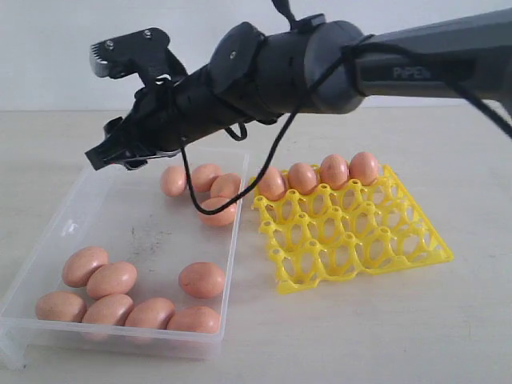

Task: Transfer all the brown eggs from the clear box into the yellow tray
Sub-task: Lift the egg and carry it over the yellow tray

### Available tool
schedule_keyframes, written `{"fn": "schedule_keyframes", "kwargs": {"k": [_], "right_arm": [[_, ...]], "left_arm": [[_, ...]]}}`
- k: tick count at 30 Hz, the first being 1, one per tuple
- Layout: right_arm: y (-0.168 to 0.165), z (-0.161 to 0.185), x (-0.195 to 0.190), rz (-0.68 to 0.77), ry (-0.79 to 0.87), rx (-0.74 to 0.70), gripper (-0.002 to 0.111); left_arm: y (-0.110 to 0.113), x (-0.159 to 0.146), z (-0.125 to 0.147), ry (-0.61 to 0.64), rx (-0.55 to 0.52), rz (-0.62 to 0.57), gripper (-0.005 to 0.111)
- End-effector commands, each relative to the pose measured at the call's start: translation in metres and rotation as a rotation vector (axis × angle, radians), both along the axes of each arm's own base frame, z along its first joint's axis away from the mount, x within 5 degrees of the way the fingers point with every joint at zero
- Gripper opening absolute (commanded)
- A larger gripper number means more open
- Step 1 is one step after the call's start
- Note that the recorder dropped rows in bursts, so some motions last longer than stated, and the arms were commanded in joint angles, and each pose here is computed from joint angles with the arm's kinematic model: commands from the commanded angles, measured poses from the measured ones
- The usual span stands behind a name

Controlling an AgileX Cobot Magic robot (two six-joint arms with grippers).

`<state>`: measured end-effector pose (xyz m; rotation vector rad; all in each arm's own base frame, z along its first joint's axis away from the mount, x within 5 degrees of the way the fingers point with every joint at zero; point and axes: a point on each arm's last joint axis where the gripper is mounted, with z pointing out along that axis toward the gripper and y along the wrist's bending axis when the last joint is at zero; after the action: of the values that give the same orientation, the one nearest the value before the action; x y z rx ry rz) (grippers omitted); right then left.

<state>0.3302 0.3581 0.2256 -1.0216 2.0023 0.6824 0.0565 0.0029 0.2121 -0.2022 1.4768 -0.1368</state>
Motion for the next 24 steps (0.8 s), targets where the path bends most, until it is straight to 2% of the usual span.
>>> {"fn": "schedule_keyframes", "kwargs": {"k": [1,9,11,14,24], "right_arm": [[-0.041,0.016,-0.021,-0.098,-0.134,-0.026,0.0],[-0.128,0.012,-0.07,-0.365,-0.354,-0.049,0.0],[-0.142,0.006,-0.082,-0.411,-0.397,0.048,0.0],[-0.157,-0.006,-0.1,-0.385,-0.49,0.257,0.0],[-0.228,-0.027,-0.08,-0.451,-0.447,0.32,0.0]], "left_arm": [[0.0,0.0,0.001,-0.005,0.001,-0.004,0.004],[0.0,0.0,0.001,-0.005,0.001,-0.004,0.004],[0.0,0.0,0.001,-0.005,0.001,-0.004,0.004],[0.0,0.0,0.001,-0.005,0.001,-0.004,0.004],[0.0,0.0,0.001,-0.005,0.001,-0.004,0.004]]}}
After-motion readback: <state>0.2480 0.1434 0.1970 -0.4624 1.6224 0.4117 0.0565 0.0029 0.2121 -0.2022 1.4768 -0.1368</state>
